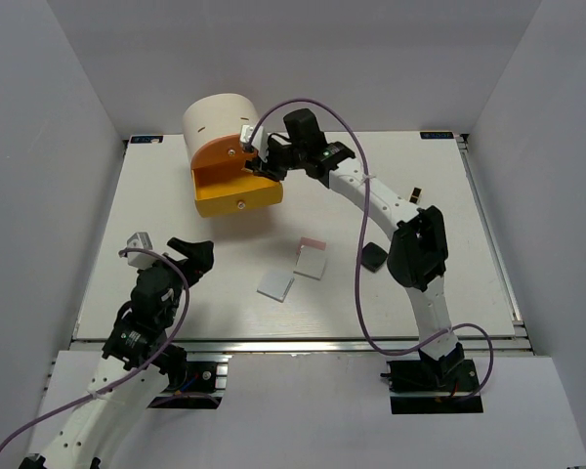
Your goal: Organize the makeup
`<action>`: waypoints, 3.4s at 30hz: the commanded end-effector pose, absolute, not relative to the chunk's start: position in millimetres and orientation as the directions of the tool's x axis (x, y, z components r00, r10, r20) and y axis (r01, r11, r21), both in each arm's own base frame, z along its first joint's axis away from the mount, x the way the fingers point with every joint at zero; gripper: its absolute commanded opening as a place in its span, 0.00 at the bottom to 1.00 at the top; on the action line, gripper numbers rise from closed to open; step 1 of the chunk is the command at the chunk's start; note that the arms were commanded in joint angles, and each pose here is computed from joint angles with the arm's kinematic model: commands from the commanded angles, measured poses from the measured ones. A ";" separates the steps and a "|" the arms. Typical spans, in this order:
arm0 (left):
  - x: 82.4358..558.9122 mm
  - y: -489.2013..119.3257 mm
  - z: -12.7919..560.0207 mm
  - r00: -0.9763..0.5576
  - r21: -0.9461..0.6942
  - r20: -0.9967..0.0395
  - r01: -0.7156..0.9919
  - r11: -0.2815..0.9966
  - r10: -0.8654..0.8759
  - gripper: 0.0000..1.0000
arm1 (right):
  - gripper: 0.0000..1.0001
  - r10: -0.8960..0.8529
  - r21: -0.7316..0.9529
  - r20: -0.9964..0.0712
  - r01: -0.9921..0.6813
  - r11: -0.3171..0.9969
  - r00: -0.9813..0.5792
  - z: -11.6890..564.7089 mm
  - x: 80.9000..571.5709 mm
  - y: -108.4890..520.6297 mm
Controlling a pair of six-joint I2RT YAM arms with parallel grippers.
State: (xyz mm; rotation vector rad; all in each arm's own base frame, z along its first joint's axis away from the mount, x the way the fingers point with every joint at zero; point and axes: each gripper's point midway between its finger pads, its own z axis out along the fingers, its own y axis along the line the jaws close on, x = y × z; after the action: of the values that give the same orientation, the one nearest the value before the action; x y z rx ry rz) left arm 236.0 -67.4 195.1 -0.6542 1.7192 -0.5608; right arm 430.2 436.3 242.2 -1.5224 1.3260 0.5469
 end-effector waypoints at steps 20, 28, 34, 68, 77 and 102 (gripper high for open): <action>244.1 -78.1 187.4 -0.233 -0.653 -0.713 -0.123 0.748 -0.661 0.98 | 0.58 -0.365 -0.396 -0.900 -0.792 0.464 0.236 342.6 450.6 398.4; 250.3 -88.5 184.6 -0.266 -0.651 -0.712 -0.095 0.753 -0.650 0.98 | 0.54 -0.196 -0.098 -0.978 -0.656 0.748 -0.077 348.3 474.4 274.7; 254.2 -96.9 181.2 -0.291 -0.657 -0.705 -0.075 0.750 -0.647 0.98 | 0.57 -0.040 0.098 -0.940 -0.381 0.919 -0.339 286.6 502.3 138.1; 264.8 -110.9 162.1 -0.377 -0.644 -0.677 -0.110 0.757 -0.632 0.98 | 0.57 0.057 0.064 -0.665 0.019 0.998 -0.745 51.7 507.4 -13.5; 264.4 -109.6 156.2 -0.385 -0.635 -0.676 -0.126 0.762 -0.628 0.98 | 0.54 0.041 0.028 -0.659 0.031 0.999 -0.751 37.6 513.0 -11.4; 264.7 -109.5 167.9 -0.352 -0.651 -0.688 -0.090 0.754 -0.635 0.98 | 0.00 -0.275 0.067 -0.922 -0.812 0.580 -0.272 236.3 463.6 220.0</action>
State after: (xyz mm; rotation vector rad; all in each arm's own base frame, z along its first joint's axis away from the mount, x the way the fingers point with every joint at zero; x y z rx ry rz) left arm 264.3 -108.8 155.8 -0.5752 1.9098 -0.6094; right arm 491.5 149.2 137.3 -0.5512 2.1785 0.5046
